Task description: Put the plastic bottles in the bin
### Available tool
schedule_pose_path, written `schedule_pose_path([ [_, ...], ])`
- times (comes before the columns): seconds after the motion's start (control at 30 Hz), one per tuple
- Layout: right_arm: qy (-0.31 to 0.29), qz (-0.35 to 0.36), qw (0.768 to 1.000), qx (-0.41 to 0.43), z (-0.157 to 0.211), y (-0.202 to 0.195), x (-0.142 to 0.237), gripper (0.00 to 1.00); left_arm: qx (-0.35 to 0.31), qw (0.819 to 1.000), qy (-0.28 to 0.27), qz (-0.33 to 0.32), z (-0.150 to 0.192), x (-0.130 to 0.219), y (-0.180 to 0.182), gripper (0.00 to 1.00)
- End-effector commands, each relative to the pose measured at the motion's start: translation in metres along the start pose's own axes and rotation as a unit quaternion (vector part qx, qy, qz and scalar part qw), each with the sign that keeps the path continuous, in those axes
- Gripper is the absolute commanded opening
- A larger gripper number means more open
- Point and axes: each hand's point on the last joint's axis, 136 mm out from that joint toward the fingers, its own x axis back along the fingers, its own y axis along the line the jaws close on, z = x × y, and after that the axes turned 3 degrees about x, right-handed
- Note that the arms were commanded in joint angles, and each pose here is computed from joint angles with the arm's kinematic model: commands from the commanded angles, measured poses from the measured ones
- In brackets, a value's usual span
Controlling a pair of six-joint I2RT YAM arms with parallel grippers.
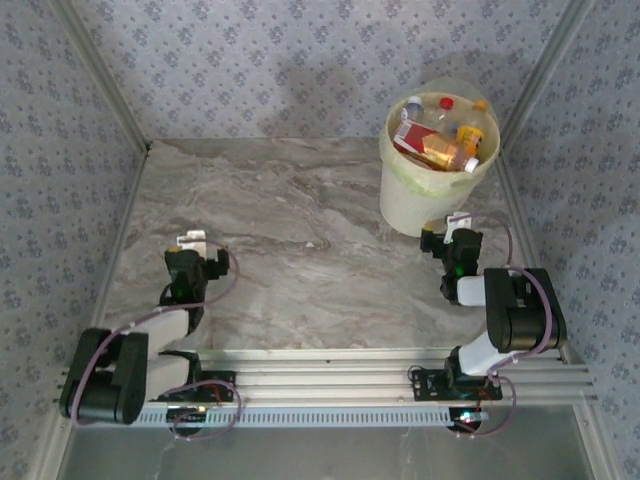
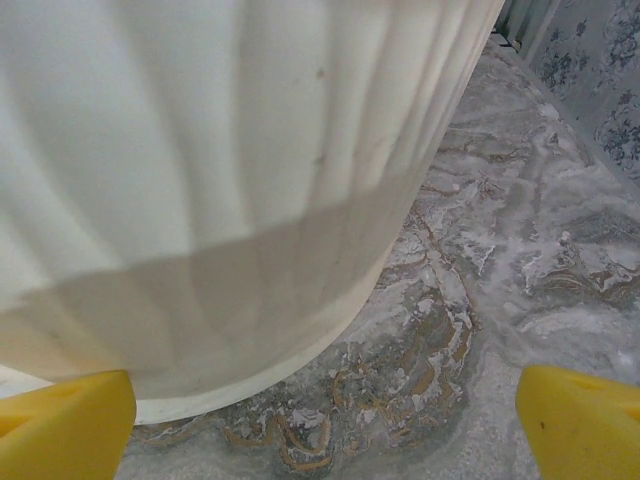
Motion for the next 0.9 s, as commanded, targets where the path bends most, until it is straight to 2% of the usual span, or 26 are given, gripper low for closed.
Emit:
schedule_pose_path([
  [0.0, -0.014, -0.009, 1.000, -0.009, -0.012, 0.002, -0.002, 1.00, 0.004, 0.997, -0.074, 0.020, -0.047, -0.011, -0.006, 1.00],
  [0.3, -0.014, -0.010, 1.000, -0.010, -0.012, 0.002, -0.002, 1.00, 0.038, 0.997, -0.058, 0.047, -0.029, -0.050, 0.003, 1.00],
  [0.37, -0.013, -0.011, 1.000, -0.009, -0.012, 0.003, -0.002, 1.00, 0.046, 0.998, -0.018, 0.049, -0.026, -0.057, 0.006, 1.00],
  [0.43, -0.013, -0.011, 1.000, -0.010, -0.012, 0.003, -0.002, 1.00, 0.048, 0.997, -0.006, 0.061, -0.027, -0.065, 0.004, 1.00],
  [0.87, -0.013, -0.021, 1.000, -0.007, -0.013, 0.006, -0.002, 1.00, 0.046, 0.997, -0.005, 0.060, -0.027, -0.064, 0.003, 1.00],
])
